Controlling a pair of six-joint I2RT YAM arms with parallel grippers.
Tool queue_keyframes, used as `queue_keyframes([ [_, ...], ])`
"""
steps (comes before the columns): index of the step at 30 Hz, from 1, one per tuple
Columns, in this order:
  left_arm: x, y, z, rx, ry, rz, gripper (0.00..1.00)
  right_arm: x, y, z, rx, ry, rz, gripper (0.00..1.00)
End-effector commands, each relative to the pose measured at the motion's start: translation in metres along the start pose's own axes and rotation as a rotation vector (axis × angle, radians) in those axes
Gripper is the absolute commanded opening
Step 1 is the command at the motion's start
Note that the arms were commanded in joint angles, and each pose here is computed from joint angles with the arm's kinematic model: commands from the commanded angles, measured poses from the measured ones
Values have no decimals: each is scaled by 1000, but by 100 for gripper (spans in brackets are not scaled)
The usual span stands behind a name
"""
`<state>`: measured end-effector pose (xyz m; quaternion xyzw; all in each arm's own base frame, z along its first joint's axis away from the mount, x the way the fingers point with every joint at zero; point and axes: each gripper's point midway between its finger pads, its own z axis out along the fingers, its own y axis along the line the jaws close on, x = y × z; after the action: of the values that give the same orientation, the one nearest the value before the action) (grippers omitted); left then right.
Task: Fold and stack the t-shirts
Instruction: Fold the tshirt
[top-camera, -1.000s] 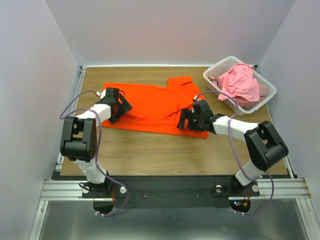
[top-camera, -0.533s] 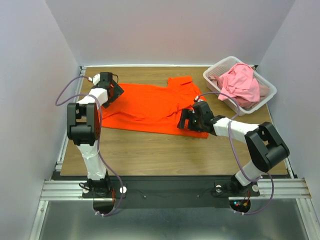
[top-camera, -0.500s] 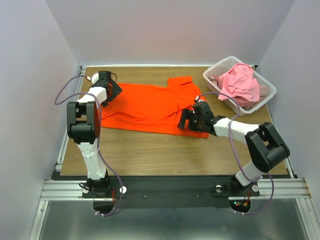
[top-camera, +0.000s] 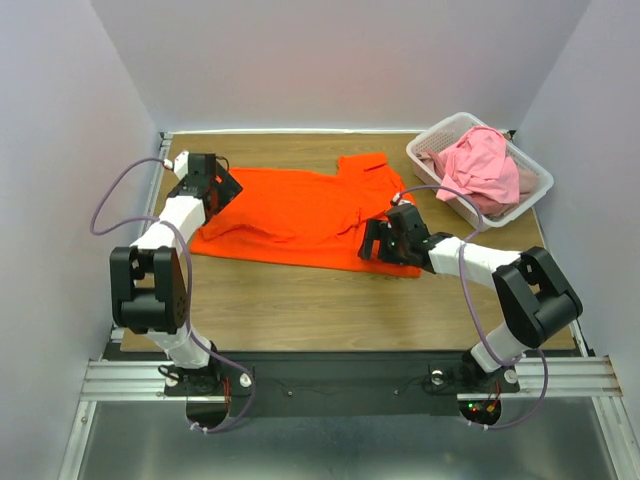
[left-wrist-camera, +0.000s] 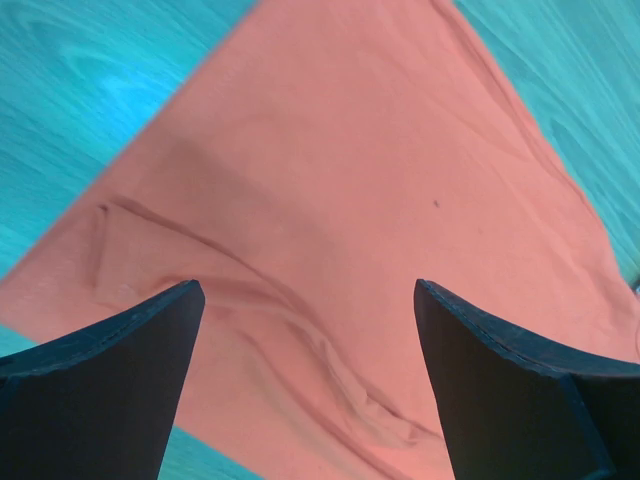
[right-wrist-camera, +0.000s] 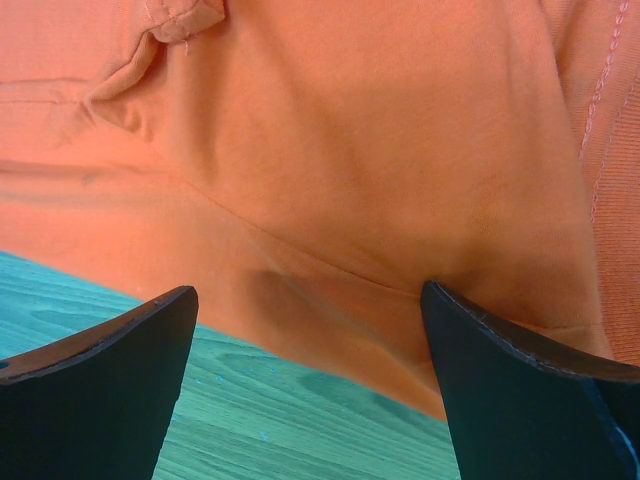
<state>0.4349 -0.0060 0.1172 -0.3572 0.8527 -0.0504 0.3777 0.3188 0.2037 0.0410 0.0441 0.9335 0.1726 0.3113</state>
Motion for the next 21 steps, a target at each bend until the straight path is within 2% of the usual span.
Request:
queue_keyframes([
  [1, 47, 19, -1, -3, 80, -7, 99, 18, -16, -2, 57, 42, -9, 100],
  [4, 70, 12, 3, 43, 120, 14, 99, 18, -18, -2, 64, 41, -7, 100],
  [7, 94, 10, 18, 5, 182, 71, 99, 20, -20, -1, 69, 46, -6, 100],
  [11, 98, 13, 28, -34, 178, 59, 99, 23, -24, -1, 85, 47, -5, 100],
  [15, 75, 26, 36, -144, 110, 34, 99, 25, -26, -3, 92, 47, -5, 100],
  [21, 45, 35, 48, -193, 69, -12, 99, 27, -32, -3, 117, 46, 1, 100],
])
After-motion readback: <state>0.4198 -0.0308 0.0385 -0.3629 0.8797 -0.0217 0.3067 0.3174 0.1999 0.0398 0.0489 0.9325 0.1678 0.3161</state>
